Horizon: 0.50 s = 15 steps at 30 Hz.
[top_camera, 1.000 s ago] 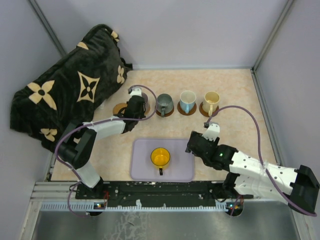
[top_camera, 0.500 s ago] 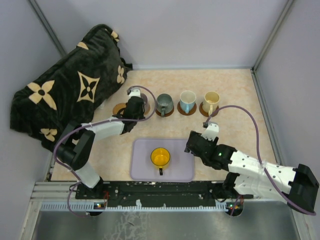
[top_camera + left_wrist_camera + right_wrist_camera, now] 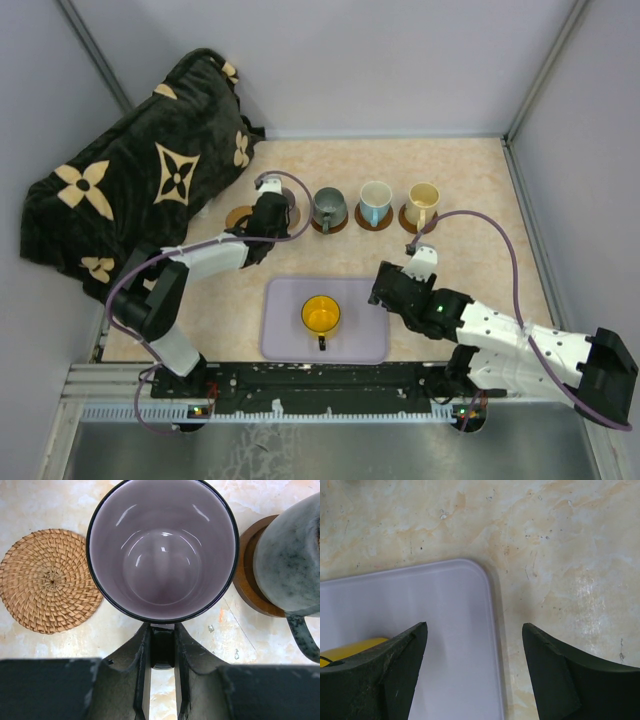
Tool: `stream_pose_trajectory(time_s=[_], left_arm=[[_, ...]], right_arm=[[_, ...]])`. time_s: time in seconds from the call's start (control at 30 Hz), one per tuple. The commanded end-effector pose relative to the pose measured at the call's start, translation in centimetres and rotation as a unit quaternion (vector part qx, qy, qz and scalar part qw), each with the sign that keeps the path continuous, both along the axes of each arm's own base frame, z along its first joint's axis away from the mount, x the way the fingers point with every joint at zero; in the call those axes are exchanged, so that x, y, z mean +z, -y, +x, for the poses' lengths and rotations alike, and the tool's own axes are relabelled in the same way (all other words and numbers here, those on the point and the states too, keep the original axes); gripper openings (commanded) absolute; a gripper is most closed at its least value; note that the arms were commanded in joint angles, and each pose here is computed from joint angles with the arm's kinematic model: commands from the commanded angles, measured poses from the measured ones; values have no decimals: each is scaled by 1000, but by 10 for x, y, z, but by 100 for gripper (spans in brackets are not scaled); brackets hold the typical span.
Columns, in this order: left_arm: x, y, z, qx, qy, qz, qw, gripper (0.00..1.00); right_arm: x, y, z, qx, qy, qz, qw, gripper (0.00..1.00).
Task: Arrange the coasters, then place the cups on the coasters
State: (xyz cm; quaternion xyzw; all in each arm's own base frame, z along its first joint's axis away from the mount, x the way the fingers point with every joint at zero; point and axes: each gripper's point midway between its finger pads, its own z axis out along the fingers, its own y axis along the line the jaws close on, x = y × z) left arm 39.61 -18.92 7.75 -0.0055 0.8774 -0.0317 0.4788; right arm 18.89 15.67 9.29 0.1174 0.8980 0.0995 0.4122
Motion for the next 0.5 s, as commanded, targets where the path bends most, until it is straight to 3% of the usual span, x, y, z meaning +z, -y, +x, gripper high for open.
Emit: stream_pose_trajectory(time_s=[0.0, 0.27, 0.47], left_arm=[[-7, -2, -5, 5, -24, 11, 1000, 28], [-2, -3, 0, 15, -16, 15, 1000, 62], [5, -5, 2, 22, -8, 14, 1000, 67]], right_arm=[[6, -5, 5, -6, 14, 13, 1000, 77], [5, -6, 5, -3, 14, 11, 1000, 77], [4, -7, 6, -2, 13, 9, 1000, 77]])
